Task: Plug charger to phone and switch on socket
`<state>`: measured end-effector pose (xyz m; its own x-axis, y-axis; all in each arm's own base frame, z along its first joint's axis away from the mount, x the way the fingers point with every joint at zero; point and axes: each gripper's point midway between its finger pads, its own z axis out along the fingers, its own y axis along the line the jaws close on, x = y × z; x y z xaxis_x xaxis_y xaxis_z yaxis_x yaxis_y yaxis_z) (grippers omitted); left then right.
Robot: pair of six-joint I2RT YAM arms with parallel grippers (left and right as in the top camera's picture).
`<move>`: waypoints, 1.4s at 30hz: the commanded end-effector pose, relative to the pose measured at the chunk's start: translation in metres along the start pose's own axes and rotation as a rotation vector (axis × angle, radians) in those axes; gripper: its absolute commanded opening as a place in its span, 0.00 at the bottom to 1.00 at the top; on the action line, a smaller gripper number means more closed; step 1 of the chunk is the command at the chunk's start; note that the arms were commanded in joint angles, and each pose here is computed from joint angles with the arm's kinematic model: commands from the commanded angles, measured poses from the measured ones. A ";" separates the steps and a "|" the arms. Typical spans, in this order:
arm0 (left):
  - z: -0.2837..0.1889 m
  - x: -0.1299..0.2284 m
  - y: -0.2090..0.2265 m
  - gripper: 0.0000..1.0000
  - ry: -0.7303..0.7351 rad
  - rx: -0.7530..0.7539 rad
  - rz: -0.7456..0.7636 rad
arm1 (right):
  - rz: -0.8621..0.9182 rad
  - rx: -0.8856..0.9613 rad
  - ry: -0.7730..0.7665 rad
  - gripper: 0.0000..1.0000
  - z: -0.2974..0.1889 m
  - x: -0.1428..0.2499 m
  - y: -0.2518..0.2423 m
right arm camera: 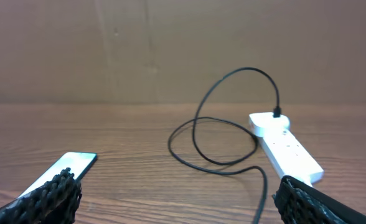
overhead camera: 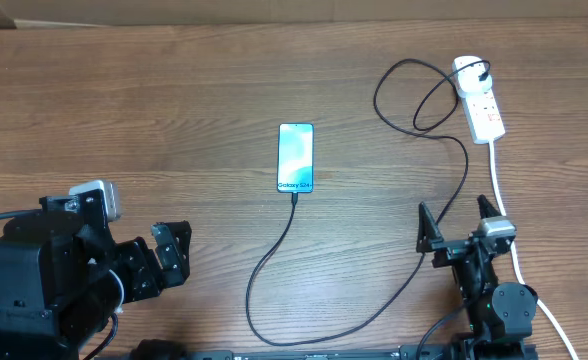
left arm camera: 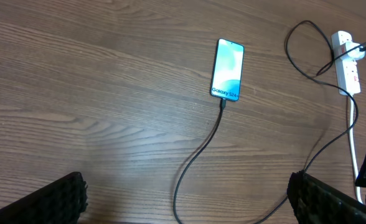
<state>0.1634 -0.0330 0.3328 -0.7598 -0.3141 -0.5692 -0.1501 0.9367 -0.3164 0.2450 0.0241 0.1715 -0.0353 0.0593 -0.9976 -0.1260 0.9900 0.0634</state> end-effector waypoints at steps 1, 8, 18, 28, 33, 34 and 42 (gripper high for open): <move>0.001 -0.001 0.001 1.00 -0.002 -0.010 -0.005 | 0.000 0.040 -0.003 1.00 0.000 0.002 -0.007; 0.001 -0.001 0.001 1.00 -0.002 -0.009 -0.005 | -0.048 0.048 -0.002 1.00 0.000 0.002 -0.008; 0.001 -0.001 0.001 0.99 -0.002 -0.009 -0.005 | -0.048 0.055 -0.002 1.00 0.000 0.002 -0.009; 0.001 -0.001 0.001 1.00 -0.002 -0.009 -0.005 | -0.048 0.055 -0.005 1.00 0.000 0.001 -0.009; 0.001 -0.001 0.001 1.00 -0.002 -0.009 -0.005 | -0.048 0.055 -0.005 1.00 0.000 0.001 -0.009; 0.001 -0.001 0.001 0.99 -0.002 -0.009 -0.005 | -0.048 0.055 -0.006 1.00 0.000 0.001 -0.009; 0.001 -0.001 0.001 1.00 -0.002 -0.010 -0.005 | -0.048 0.055 -0.005 1.00 0.000 0.001 -0.009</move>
<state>0.1634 -0.0330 0.3328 -0.7598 -0.3141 -0.5692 -0.1501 0.9367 -0.3164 0.2458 0.0160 0.1712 -0.0301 0.0163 -0.9994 -0.0804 0.9966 0.0187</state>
